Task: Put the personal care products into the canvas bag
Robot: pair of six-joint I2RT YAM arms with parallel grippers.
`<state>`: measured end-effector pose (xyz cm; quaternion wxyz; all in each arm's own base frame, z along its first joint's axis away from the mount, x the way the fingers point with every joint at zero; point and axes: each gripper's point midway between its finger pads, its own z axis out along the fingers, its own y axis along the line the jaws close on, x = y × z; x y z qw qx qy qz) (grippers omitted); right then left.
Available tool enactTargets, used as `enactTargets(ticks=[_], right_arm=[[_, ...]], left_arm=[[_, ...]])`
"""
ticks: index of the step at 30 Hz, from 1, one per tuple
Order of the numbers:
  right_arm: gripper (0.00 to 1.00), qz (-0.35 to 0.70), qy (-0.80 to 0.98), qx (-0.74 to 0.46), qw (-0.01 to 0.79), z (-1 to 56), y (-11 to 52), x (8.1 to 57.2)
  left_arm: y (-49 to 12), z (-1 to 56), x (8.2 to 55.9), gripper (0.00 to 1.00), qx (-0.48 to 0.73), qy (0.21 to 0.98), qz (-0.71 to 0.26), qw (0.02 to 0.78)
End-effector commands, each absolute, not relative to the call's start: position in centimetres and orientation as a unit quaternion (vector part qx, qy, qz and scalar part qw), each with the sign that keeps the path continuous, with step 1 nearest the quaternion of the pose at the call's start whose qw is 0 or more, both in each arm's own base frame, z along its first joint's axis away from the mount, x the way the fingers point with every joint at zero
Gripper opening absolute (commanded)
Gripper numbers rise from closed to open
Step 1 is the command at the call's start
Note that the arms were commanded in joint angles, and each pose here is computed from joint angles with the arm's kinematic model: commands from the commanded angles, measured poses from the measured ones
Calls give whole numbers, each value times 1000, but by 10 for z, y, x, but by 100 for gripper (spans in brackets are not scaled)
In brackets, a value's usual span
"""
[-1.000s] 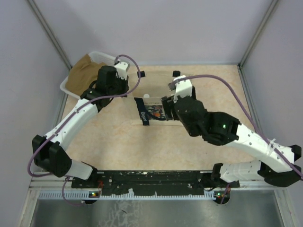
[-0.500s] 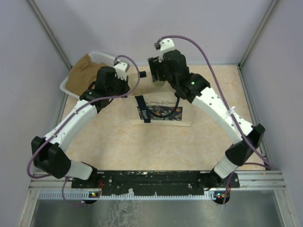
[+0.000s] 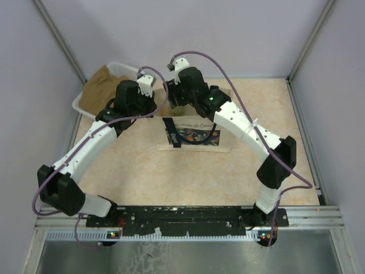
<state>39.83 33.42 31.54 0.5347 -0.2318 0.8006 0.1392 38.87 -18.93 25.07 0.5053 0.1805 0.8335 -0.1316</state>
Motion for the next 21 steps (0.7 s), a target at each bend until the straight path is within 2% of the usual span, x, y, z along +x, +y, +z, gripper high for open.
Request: enactTargets(ticks=[1,15,21], right_arm=[[0,161,766,-199,590,348,343,408],[0,95,832,-196,510,237,340,425],[0,69,834,-178,518,247,316,419]], left_arm=[[-187,280,393,0,177,806,-139,548],[-187,285,389,0,177,801,-144,553],[-188,283,389,0,177,802,-146,551]])
